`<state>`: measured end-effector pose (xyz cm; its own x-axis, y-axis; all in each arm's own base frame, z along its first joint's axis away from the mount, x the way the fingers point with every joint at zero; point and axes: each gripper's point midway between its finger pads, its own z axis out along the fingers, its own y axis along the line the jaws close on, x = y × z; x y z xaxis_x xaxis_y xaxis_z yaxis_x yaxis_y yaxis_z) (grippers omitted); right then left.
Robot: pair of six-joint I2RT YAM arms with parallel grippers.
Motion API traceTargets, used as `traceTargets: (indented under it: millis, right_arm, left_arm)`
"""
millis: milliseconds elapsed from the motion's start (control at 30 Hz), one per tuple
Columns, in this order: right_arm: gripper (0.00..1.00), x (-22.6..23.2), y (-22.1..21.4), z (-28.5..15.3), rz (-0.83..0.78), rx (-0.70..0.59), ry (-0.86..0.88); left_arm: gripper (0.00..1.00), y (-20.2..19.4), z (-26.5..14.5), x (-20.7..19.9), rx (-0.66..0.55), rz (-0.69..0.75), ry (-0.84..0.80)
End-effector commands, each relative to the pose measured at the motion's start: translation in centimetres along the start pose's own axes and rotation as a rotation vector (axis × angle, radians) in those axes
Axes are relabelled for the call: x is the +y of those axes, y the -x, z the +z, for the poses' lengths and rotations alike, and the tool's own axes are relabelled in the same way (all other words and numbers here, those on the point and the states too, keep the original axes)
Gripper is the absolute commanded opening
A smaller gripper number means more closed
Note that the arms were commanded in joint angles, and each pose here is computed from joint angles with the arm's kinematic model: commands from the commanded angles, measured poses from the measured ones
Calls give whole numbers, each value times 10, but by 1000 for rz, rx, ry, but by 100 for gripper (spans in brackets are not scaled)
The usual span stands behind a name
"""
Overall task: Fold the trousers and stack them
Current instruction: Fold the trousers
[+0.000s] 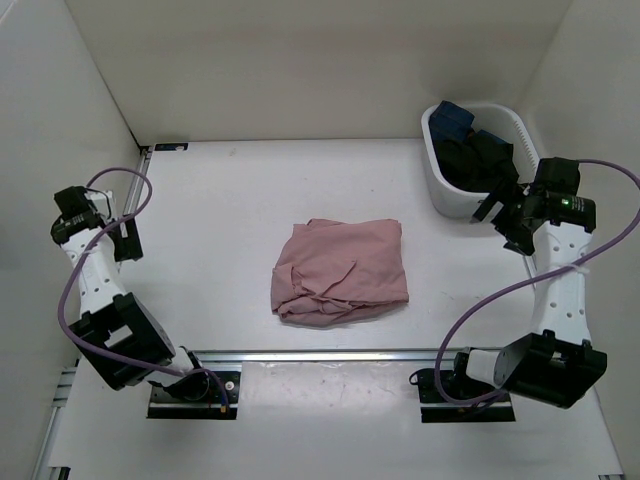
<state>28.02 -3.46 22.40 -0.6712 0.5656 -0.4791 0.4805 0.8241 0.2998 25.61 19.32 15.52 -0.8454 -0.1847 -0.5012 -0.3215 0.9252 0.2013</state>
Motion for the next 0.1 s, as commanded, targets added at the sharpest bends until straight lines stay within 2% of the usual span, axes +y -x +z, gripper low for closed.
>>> traceTargets:
  millis: [0,67]
  right_arm:
    - [99,14,15,-7,-42,-50,67]
    - [99,14,18,-7,-53,-59,71]
  left_arm:
    - [100,2,-7,-2,-22,-3,-11]
    - [100,0,-7,-3,-22,-3,-11]
